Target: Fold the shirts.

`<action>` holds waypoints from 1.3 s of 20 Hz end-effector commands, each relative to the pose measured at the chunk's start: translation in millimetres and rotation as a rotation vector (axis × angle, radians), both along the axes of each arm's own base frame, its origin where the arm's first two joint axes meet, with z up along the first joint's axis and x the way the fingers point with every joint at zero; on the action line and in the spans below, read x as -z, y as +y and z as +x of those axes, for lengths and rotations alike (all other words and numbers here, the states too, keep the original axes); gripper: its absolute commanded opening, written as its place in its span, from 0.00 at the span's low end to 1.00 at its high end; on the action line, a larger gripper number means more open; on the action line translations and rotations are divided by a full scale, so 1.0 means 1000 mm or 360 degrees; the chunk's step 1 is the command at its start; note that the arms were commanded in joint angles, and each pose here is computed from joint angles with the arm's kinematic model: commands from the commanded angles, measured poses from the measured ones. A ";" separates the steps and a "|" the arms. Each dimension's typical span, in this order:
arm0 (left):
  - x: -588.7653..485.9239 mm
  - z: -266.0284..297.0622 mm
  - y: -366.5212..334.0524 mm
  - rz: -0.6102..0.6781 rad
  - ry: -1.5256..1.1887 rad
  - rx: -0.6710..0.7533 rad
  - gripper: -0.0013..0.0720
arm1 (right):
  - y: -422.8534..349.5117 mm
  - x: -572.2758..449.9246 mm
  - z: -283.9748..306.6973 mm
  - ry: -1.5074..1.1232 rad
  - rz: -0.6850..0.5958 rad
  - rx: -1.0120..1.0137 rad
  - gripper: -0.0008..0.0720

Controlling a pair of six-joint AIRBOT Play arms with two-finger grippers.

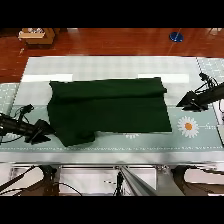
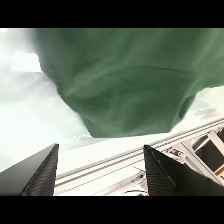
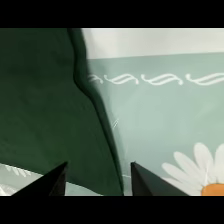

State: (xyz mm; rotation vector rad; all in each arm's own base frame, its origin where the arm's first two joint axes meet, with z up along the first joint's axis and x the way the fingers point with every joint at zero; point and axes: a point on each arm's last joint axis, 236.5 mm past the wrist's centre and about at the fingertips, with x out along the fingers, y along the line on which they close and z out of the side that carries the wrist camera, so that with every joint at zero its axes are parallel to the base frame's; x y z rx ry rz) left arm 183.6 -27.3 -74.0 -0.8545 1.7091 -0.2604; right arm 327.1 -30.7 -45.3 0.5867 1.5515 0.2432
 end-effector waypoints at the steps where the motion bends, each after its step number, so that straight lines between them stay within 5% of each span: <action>1: 0.016 -0.006 -0.011 -0.0015 0.0014 -0.0066 0.88 | 0.002 0.004 -0.002 -0.0002 0.0014 0.0005 0.68; 4: 0.030 0.013 -0.012 0.0066 -0.0085 -0.0146 0.84 | 0.007 0.000 0.002 -0.0020 0.0054 0.0020 0.68; 5: 0.034 0.023 -0.011 0.0107 -0.0127 -0.0184 0.74 | 0.010 -0.002 0.004 -0.0030 0.0078 0.0030 0.68; 6: 0.037 0.030 -0.010 0.0146 -0.0152 -0.0207 0.54 | 0.014 -0.004 0.005 -0.0037 0.0106 0.0037 0.68; 8: 0.039 0.032 -0.017 0.0154 -0.0166 -0.0160 0.43 | 0.016 -0.006 0.004 -0.0031 0.0128 0.0035 0.68; 10: 0.037 0.027 -0.024 0.0126 -0.0166 -0.0092 0.14 | 0.014 -0.005 0.000 -0.0009 0.0117 0.0024 0.68; 12: 0.033 0.021 -0.028 0.0088 -0.0161 -0.0037 0.06 | 0.004 0.003 -0.015 0.0071 0.0030 -0.0034 0.68; 16: 0.030 0.016 -0.032 0.0052 -0.0151 0.0002 0.06 | 0.004 0.018 -0.044 0.0192 0.0019 -0.0035 0.77; 26: 0.030 0.017 -0.033 0.0048 -0.0161 0.0008 0.06 | 0.049 0.055 -0.083 0.0292 0.0209 0.0134 0.75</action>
